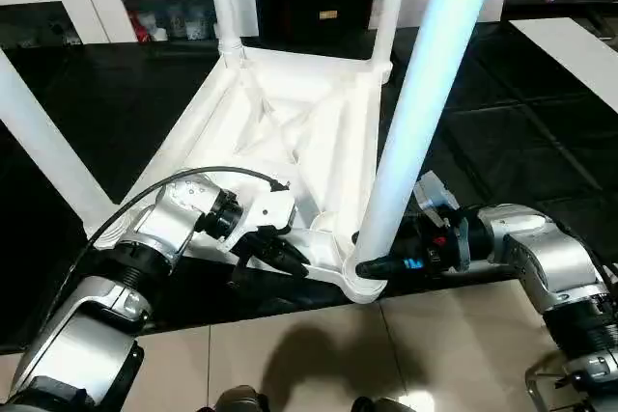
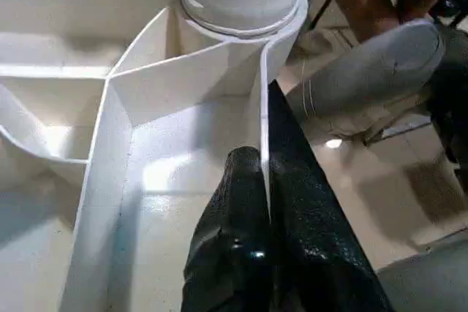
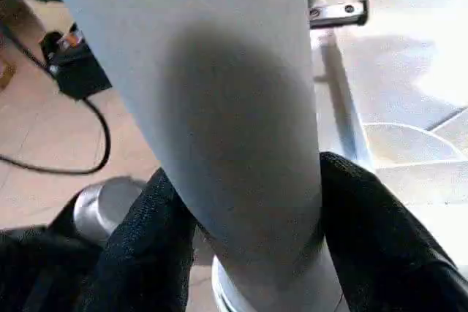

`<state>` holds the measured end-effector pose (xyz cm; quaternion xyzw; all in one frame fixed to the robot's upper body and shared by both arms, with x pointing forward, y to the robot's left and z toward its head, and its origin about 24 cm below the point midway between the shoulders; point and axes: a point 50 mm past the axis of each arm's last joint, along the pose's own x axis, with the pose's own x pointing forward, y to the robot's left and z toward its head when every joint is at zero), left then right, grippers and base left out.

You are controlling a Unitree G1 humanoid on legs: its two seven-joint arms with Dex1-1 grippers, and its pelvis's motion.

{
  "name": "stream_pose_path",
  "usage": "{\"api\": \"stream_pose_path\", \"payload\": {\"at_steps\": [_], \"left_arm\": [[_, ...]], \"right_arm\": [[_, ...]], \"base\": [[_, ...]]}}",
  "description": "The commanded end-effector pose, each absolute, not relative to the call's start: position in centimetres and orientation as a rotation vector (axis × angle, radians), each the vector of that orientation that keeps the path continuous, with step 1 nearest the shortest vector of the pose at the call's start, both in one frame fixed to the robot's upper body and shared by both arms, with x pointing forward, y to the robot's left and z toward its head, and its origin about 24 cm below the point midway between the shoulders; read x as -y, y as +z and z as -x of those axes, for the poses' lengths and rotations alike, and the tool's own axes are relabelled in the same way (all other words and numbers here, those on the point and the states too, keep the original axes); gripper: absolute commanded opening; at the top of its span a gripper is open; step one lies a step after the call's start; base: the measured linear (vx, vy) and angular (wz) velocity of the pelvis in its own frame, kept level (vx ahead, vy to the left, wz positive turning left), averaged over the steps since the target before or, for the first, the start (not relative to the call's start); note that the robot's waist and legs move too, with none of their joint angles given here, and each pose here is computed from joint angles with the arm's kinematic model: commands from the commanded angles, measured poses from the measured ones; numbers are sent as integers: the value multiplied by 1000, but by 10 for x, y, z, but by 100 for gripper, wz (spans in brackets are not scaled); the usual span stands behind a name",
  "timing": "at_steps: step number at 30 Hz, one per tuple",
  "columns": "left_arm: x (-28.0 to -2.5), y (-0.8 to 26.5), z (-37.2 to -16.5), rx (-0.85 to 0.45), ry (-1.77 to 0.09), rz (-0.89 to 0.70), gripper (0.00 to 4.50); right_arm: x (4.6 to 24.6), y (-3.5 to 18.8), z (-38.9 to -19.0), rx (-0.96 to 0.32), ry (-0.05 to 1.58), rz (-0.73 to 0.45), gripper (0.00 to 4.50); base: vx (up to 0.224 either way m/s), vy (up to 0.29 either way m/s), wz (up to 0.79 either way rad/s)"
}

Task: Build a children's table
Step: Rotate leg to tighten

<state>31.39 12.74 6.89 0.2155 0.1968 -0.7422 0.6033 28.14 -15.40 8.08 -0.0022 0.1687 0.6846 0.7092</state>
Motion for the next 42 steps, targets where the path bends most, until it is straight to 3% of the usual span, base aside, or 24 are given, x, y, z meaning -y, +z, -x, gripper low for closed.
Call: {"api": "stream_pose_path", "payload": {"at_steps": [1, 7, 13, 23, 24, 25, 27, 36, 39, 40, 42], "left_arm": [[-116, 72, -316, -408, -1690, -466, 0], [-103, 70, -327, -386, -1457, -373, 0], [-73, 73, -340, -343, -1146, -248, 0], [-50, 82, -345, -303, -1016, -199, 0], [-50, 82, -345, -302, -1017, -204, 0], [-51, 82, -345, -296, -1023, -217, 0], [-53, 82, -344, -296, -1028, -228, 0], [-77, 76, -340, -310, -1100, -294, 0], [-84, 74, -338, -300, -1162, -324, 0], [-93, 75, -335, -274, -1252, -375, 0], [-94, 75, -334, -267, -1275, -389, 0]], "right_arm": [[147, 83, -284, -337, 1465, -79, 211], [125, 74, -293, -290, 1223, -84, 210], [86, 64, -306, -315, 881, -147, 206], [62, 66, -314, -316, 682, -148, 202], [60, 68, -313, -296, 699, -133, 234], [60, 69, -312, -274, 701, -139, 267], [60, 70, -312, -260, 705, -144, 270], [84, 73, -306, -193, 753, -104, 361], [96, 73, -303, -176, 821, -65, 398], [114, 72, -298, -165, 931, -3, 407], [119, 71, -298, -164, 954, 11, 415]], "base": [[0, 0, 0], [0, 0, 0], [0, 0, 0], [0, 0, 0], [0, 0, 0], [0, 0, 0], [0, 0, 0], [0, 0, 0], [0, 0, 0], [0, 0, 0], [0, 0, 0]]}}
